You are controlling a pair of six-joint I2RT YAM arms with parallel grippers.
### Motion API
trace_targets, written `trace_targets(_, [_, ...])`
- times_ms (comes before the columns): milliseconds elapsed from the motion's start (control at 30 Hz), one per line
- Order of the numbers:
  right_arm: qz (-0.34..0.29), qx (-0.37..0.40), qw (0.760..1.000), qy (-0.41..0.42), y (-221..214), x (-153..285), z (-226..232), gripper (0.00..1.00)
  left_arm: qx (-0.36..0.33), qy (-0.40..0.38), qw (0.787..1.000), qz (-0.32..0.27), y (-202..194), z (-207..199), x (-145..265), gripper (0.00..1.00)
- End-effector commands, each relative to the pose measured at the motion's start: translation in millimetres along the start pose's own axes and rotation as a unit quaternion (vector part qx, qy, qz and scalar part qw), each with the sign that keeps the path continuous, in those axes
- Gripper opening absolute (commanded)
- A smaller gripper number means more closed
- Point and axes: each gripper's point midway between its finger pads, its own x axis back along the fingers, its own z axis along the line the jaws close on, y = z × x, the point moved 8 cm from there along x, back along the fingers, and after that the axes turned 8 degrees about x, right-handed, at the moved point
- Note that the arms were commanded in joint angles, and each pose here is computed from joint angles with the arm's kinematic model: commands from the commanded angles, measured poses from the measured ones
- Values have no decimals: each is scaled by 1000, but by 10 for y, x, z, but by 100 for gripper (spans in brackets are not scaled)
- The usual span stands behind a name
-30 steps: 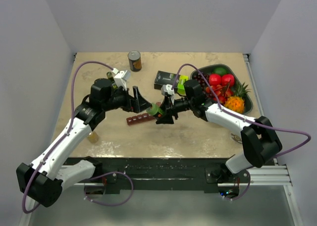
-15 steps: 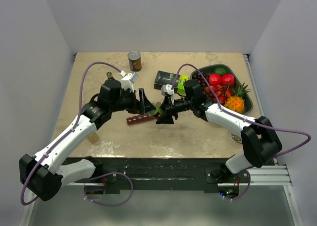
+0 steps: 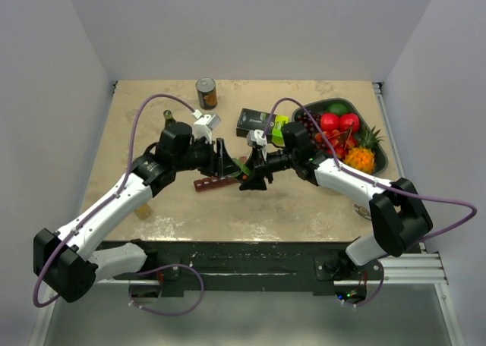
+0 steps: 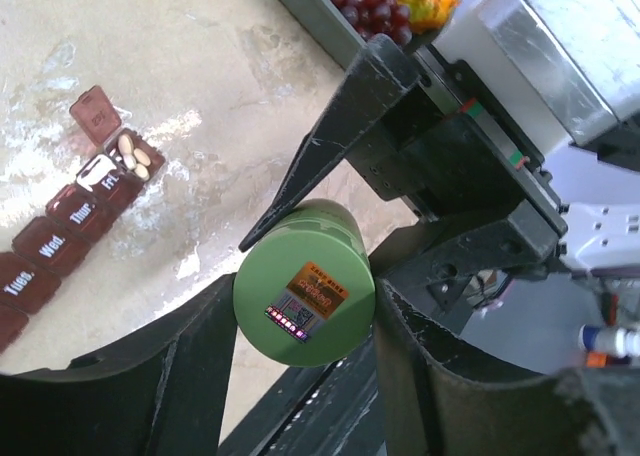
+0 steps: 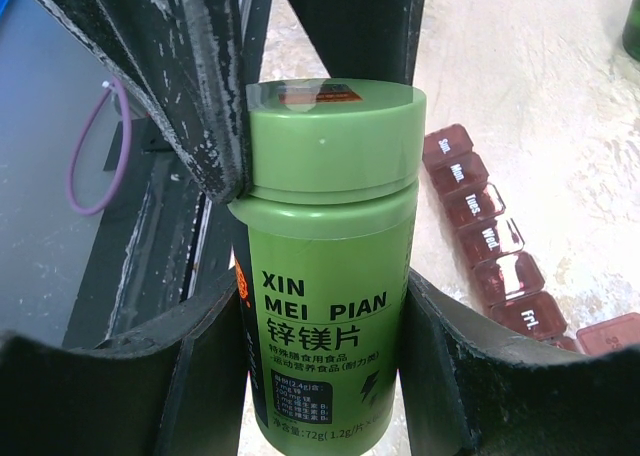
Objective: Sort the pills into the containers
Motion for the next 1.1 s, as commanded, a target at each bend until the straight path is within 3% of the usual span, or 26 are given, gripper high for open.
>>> trace_targets(0, [-23, 42, 999, 0, 242, 9, -51, 0, -124, -83, 989, 18, 25, -110, 20, 6])
trace_targets(33, [-23, 42, 999, 1, 237, 12, -50, 0, -153, -108, 982, 35, -19, -95, -4, 4])
trace_targets(167, [-31, 37, 999, 20, 242, 7, -10, 0, -278, -241, 922, 118, -265, -37, -46, 0])
trace_targets(200, [-35, 36, 998, 27, 245, 3, 3, 0, -347, -268, 891, 117, -283, 24, -90, 0])
trace_targets(300, [-38, 33, 998, 34, 243, -11, 25, 0, -411, -289, 857, 114, -315, 108, -163, 2])
trace_targets(400, [-38, 34, 998, 35, 242, -10, 30, 0, -404, -280, 865, 102, -185, 88, -269, 7])
trace_targets(467, [-38, 37, 998, 33, 248, -6, 30, 0, -387, -261, 880, 85, -111, 70, -297, 21])
trace_targets(500, [-38, 38, 998, 33, 249, -3, 31, 0, -385, -254, 884, 74, -73, 47, -264, 30])
trace_targets(533, [-37, 40, 998, 32, 250, -3, 29, 0, -378, -237, 893, 61, -21, 72, -237, 45])
trace_targets(600, [-35, 42, 998, 32, 250, -3, 33, 0, -361, -233, 903, 31, 26, 47, -126, 61])
trace_targets(633, [-36, 43, 998, 32, 255, 1, 28, 0, -354, -231, 906, 14, 72, 68, -63, 79])
trace_targets(700, [-34, 42, 998, 31, 245, 0, 24, 0, -335, -233, 912, -21, 80, 44, 72, 99])
trace_targets(900, [-31, 44, 998, 27, 241, 0, 12, 0, -249, -206, 943, -80, 100, 26, 299, 99])
trace_targets(1067, [-28, 44, 998, 23, 230, -3, 0, 0, -93, -145, 982, -78, 191, 18, 262, 99])
